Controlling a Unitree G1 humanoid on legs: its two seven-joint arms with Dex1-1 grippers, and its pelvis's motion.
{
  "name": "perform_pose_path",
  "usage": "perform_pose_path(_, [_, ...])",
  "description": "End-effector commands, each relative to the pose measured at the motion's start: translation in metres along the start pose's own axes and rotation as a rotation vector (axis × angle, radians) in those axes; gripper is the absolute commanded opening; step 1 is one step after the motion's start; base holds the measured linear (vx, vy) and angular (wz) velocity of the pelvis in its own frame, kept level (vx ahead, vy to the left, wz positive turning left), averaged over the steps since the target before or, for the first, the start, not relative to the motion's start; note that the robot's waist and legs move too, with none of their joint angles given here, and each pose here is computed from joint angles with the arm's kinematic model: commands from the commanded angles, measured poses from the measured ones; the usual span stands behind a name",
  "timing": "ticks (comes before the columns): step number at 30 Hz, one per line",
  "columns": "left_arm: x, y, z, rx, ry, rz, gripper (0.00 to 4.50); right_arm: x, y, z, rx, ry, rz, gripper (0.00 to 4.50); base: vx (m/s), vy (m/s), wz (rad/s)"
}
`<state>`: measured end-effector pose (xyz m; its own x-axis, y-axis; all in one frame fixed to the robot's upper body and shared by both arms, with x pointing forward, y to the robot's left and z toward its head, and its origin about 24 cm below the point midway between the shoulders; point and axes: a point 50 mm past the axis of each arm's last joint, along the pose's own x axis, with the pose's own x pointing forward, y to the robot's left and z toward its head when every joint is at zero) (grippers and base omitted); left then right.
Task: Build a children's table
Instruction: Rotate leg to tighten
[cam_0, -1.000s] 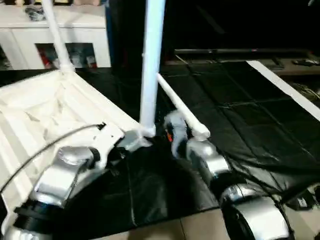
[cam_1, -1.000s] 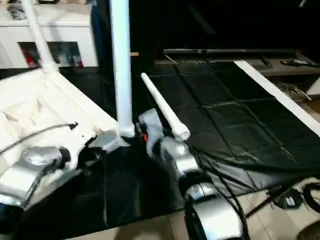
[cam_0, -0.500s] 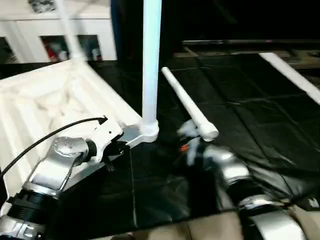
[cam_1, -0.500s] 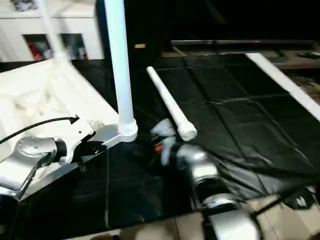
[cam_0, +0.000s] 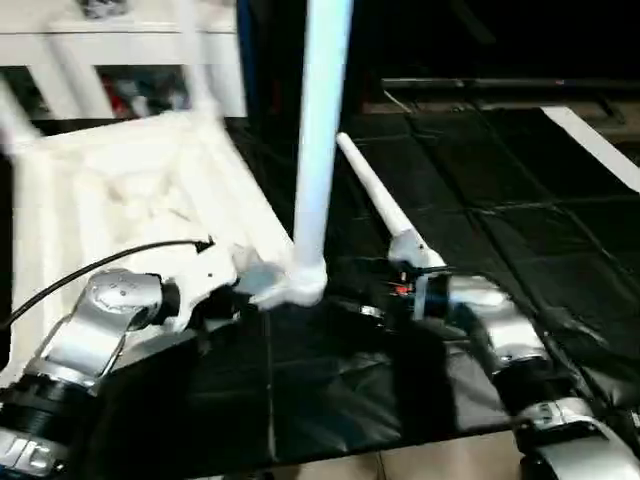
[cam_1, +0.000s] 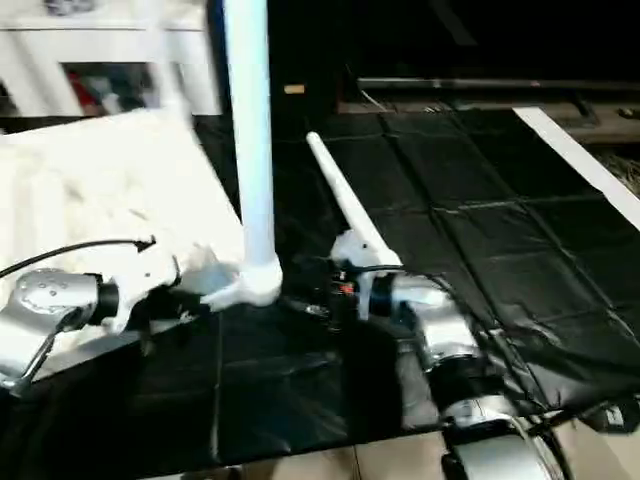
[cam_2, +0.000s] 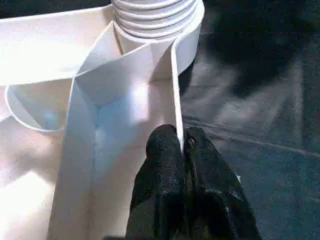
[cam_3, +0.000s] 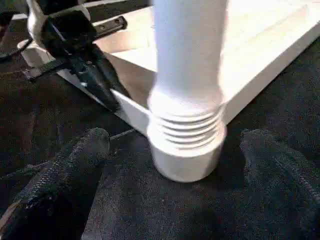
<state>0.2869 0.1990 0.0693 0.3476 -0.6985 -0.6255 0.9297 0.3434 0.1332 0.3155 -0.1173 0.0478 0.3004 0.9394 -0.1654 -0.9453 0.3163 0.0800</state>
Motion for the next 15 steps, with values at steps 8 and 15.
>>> perform_pose_path(8, [0.011, -0.018, 0.0, 0.073, 0.009, -0.198, 0.0, 0.002, 0.002, 0.008, -0.006, 0.022, 0.106, 4.47, 0.0, 0.0, 0.0])
perform_pose_path(15, [0.015, -0.025, 0.003, 0.111, 0.01, -0.267, 0.0, 0.012, -0.001, 0.01, -0.011, 0.048, 0.142, 4.47, 0.0, 0.0, 0.0])
